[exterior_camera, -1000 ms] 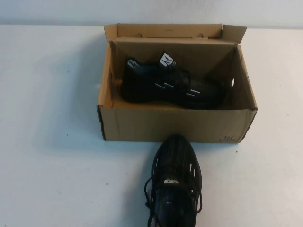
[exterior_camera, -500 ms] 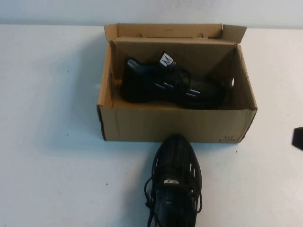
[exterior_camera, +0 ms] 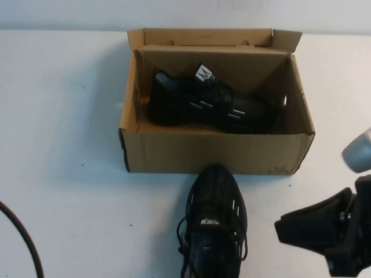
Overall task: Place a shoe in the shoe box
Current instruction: Pick up the shoe from the table
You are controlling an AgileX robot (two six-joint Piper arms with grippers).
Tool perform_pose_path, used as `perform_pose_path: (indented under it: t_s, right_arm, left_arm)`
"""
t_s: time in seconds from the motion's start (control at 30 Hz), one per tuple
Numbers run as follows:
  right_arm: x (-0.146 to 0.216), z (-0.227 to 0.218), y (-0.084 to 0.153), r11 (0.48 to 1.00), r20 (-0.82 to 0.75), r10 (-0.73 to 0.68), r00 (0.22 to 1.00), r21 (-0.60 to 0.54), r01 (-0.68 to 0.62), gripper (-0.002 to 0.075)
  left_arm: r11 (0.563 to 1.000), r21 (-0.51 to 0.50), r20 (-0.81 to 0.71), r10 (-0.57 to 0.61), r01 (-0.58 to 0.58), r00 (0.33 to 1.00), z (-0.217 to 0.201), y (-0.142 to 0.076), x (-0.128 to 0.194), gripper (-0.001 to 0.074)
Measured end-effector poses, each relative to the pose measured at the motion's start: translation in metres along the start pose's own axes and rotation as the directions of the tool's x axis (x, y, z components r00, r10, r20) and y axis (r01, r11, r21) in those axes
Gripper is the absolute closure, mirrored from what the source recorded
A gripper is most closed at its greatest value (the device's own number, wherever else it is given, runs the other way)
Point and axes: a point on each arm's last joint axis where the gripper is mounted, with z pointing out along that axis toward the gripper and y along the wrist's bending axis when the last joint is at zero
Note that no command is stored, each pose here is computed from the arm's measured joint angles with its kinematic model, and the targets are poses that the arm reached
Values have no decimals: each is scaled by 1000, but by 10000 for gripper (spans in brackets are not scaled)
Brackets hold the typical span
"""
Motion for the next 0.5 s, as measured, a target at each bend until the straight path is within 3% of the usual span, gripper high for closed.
perform_pose_path:
  t_s: [0.27,0.5]
  right_arm:
    - [-6,29,27,995,-187,-69,980,58,82,659]
    - [-21,73,47,978,-276,2,961,201,56,636]
  left_arm:
    - [1000,0,2,-1,1,1000,1,0,-1,736]
    - [1000,2,-1,-2,2,1000,1,0,-1,736]
